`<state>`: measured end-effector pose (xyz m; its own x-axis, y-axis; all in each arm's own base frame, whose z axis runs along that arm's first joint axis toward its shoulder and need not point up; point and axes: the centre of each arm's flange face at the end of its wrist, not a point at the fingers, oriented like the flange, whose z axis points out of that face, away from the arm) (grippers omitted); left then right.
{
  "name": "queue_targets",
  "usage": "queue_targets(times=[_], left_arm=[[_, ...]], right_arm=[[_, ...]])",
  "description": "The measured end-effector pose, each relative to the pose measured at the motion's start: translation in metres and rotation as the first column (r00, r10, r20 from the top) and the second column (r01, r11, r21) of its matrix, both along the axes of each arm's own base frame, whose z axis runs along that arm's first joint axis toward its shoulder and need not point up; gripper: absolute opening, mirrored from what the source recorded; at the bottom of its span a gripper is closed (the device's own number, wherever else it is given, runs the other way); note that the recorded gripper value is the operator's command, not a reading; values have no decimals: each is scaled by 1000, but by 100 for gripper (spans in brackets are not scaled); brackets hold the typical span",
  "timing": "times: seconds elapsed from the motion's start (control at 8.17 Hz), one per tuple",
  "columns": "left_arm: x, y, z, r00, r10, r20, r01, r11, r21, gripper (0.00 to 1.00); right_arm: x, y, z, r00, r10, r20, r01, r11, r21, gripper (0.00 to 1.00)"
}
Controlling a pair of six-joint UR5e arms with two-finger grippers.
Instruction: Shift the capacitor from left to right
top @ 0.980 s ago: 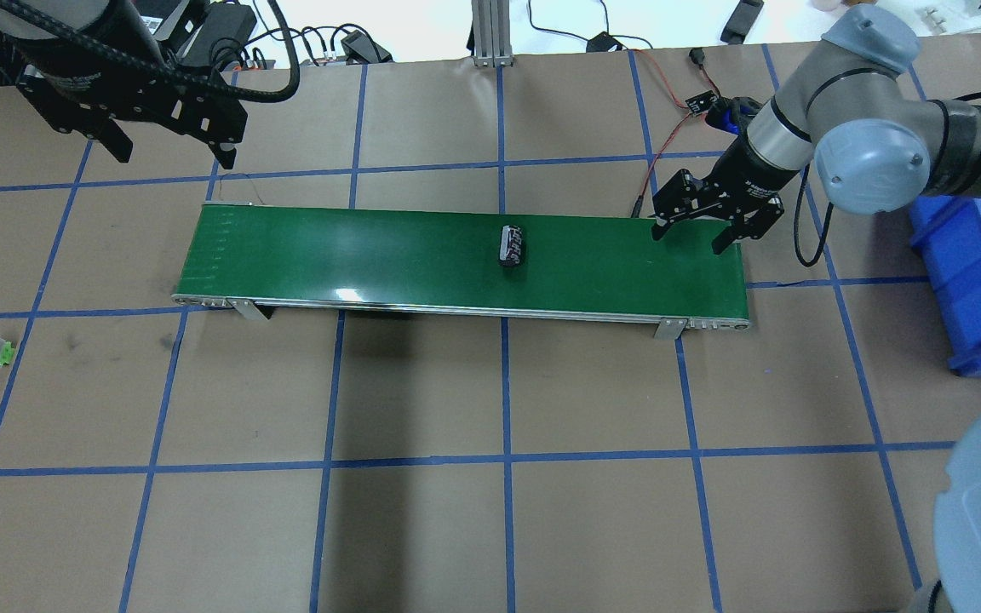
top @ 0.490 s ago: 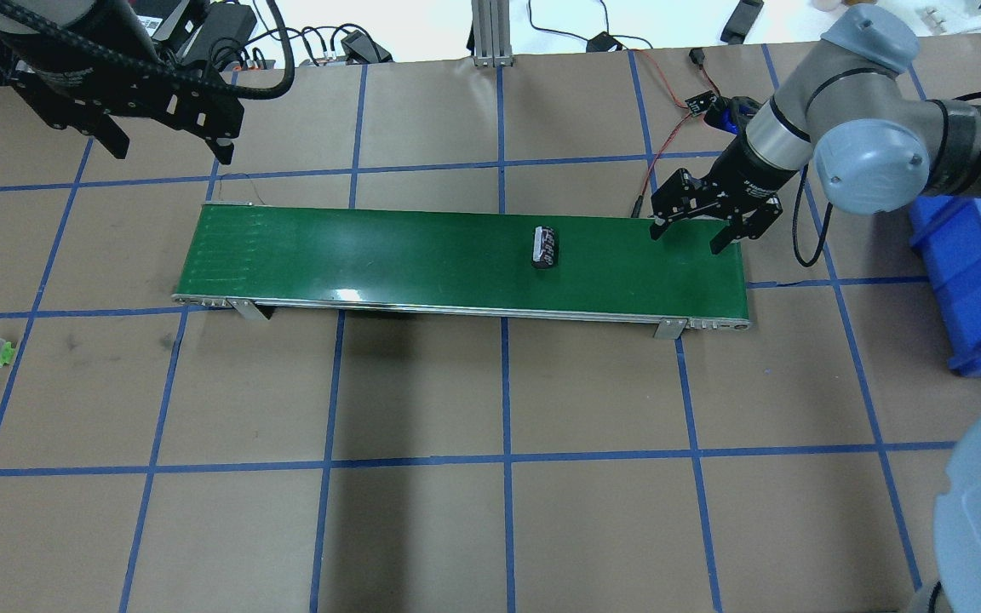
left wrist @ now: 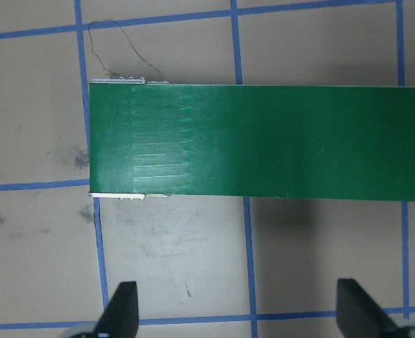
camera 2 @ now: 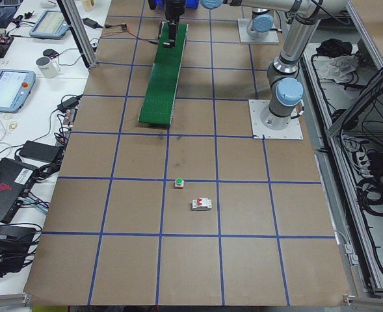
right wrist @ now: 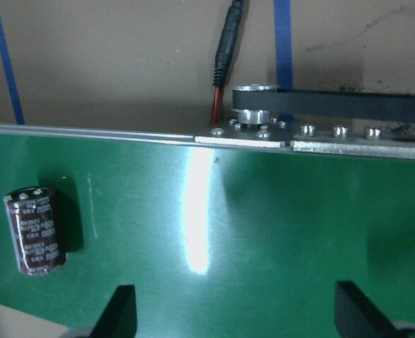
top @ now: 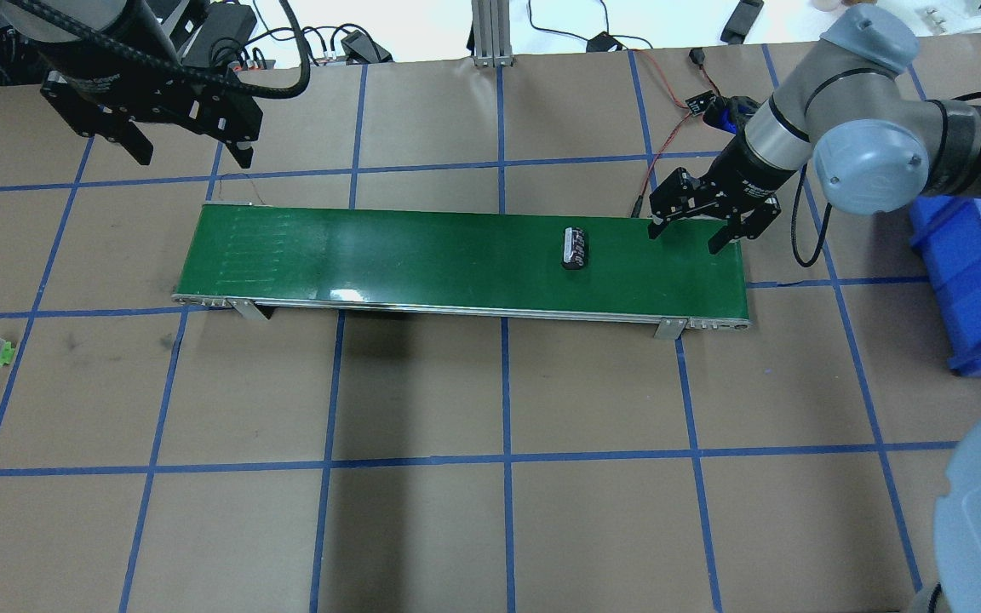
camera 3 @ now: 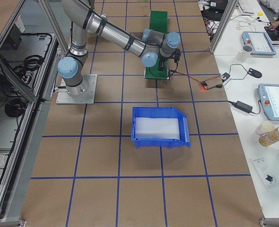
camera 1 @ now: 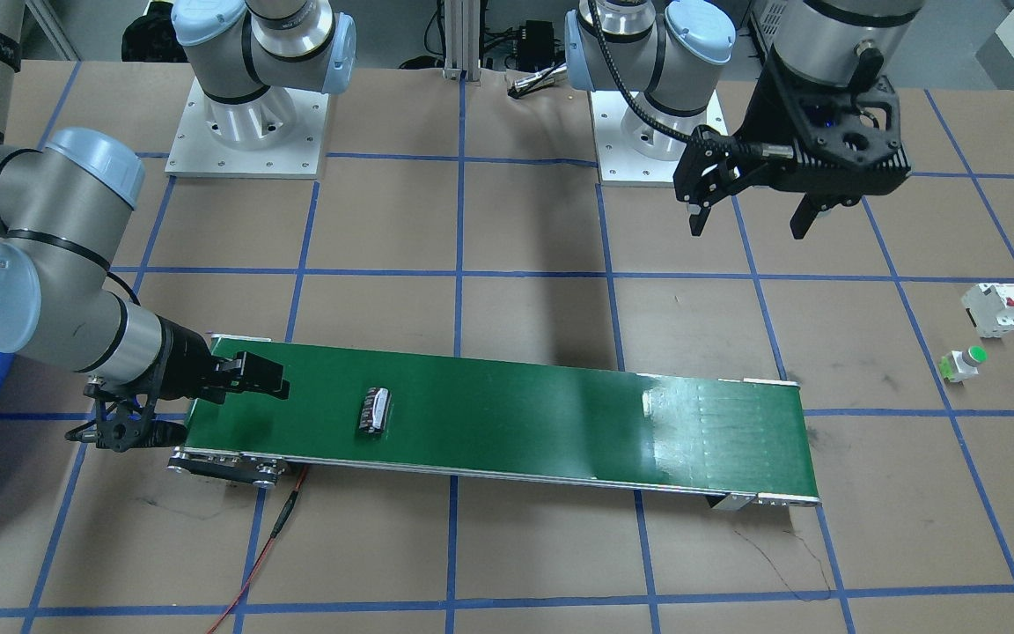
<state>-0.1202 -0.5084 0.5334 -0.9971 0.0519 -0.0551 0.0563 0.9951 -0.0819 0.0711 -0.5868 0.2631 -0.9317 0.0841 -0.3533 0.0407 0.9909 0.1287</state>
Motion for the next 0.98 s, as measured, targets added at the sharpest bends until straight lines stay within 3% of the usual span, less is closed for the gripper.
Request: queue_targets(times=[0.49,0.73,0.98], left_arm=[[2,2,12,1000,-4,8,5,999,-50,100],[0,3,12,1000,-2,0,2,999,-49,100],[-2,0,6,1000,2,-22,-3,999,-39,100]], right_arm=[[15,3,5,999,-41,-21,41,999,11,99],[25,3,6,999,-28,-25,28,1000,4,92],[39,6,4,999,-2,-37,2,1000,7,76]])
